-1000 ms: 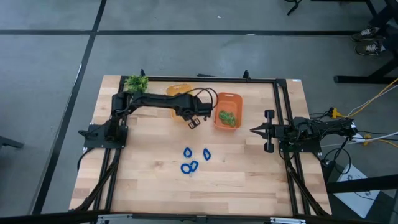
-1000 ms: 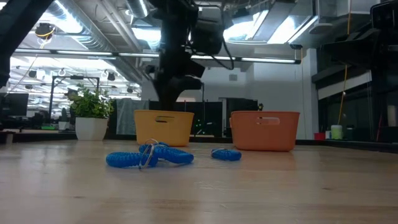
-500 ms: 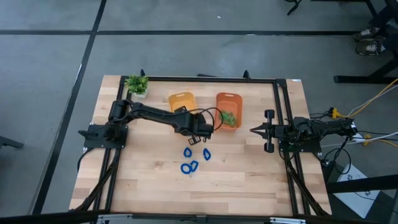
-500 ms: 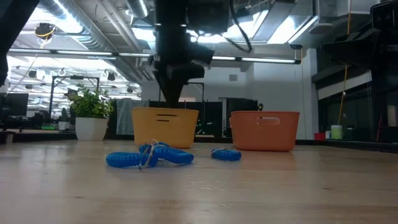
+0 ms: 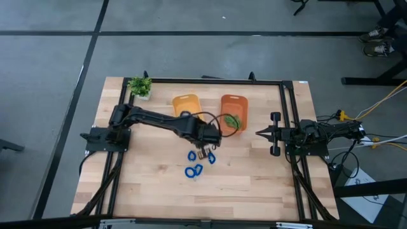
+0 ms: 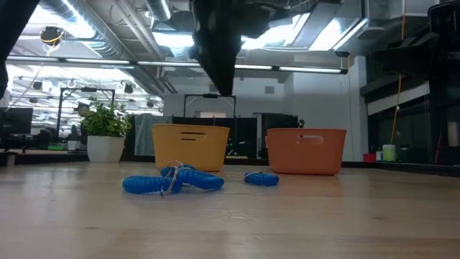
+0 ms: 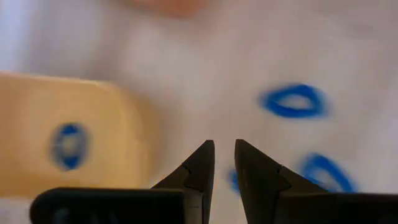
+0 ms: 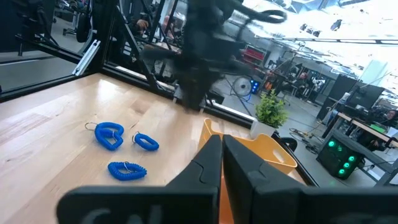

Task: Sort spring keychains
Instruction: Put the blue spring keychain into the yellow bin

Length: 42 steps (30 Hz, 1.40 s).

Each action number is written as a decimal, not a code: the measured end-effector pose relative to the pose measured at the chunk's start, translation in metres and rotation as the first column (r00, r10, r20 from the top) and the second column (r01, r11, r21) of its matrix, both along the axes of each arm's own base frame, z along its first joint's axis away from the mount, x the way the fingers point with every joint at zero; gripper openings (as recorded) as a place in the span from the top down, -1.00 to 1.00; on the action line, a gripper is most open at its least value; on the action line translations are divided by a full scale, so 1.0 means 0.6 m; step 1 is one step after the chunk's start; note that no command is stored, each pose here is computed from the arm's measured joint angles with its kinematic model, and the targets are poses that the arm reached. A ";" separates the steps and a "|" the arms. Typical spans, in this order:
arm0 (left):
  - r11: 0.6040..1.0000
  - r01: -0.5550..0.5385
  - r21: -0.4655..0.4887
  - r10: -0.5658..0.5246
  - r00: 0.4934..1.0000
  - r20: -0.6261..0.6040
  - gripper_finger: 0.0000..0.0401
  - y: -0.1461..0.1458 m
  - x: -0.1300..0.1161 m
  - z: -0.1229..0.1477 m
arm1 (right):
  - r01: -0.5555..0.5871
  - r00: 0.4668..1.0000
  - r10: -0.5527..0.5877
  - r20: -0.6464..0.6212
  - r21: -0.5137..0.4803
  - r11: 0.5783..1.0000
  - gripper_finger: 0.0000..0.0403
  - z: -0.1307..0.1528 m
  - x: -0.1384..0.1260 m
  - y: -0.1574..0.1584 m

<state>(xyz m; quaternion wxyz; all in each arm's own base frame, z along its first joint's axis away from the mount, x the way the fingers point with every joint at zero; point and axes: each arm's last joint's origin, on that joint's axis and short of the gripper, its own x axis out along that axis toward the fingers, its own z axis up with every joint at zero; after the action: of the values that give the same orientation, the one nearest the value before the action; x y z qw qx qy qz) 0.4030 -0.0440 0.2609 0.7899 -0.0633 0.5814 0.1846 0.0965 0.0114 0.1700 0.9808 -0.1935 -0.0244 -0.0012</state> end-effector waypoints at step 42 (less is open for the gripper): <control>0.979 0.188 -0.079 -0.198 0.967 -0.158 0.58 -0.142 -0.007 -0.092 | 0.000 1.000 0.000 0.000 0.000 1.000 0.92 0.000 0.000 0.000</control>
<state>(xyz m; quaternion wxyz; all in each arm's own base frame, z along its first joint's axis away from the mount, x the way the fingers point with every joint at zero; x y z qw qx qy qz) 0.3989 -0.1295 0.2057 0.7510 -0.0158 0.6536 0.0929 0.0965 0.0114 0.1700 0.9808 -0.1933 -0.0245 -0.0012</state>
